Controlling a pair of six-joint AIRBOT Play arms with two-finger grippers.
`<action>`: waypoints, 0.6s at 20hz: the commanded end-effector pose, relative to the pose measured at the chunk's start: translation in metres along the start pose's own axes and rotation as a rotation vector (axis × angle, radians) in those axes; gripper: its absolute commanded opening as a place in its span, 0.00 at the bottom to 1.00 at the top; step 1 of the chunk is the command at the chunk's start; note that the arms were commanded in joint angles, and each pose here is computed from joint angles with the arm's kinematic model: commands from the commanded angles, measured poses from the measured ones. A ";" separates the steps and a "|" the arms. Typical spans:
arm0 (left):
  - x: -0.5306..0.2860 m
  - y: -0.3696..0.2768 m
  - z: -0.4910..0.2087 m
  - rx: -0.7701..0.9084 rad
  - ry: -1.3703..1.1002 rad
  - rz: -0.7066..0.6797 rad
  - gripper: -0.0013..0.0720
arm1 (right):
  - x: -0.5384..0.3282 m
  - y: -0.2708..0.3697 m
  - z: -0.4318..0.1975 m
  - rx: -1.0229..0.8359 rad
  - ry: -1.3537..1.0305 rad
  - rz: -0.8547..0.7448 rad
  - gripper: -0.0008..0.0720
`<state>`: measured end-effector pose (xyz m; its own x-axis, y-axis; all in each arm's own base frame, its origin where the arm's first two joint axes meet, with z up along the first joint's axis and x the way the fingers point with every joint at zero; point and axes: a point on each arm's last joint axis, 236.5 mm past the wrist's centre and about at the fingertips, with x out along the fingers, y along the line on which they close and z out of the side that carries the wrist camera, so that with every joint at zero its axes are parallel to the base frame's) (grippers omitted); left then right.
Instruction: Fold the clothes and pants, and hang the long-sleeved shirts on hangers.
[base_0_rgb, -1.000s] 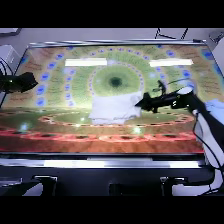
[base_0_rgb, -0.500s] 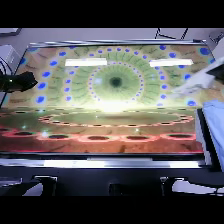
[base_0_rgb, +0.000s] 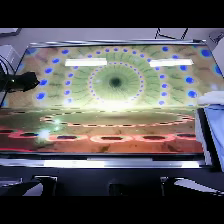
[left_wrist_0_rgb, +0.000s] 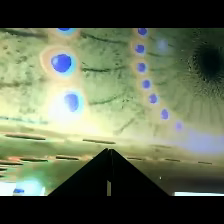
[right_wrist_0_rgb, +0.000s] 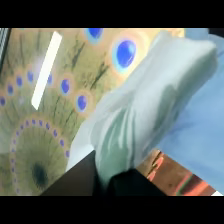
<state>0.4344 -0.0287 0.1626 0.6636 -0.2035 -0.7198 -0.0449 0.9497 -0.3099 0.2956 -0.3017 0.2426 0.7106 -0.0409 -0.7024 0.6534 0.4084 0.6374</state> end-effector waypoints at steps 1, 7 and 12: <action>0.002 -0.008 -0.003 0.015 0.007 -0.012 0.04 | -0.027 -0.056 -0.001 0.044 -0.007 -0.159 0.06; 0.003 -0.014 -0.005 0.025 0.012 -0.021 0.04 | -0.054 -0.132 -0.029 0.090 0.065 -0.506 0.06; 0.003 -0.015 -0.005 0.026 0.012 -0.022 0.04 | -0.025 -0.189 -0.092 0.202 0.238 -0.609 0.06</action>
<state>0.4331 -0.0435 0.1625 0.6563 -0.2258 -0.7199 -0.0127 0.9507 -0.3098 0.1574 -0.3085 0.1491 0.2500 -0.0542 -0.9667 0.9428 0.2411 0.2303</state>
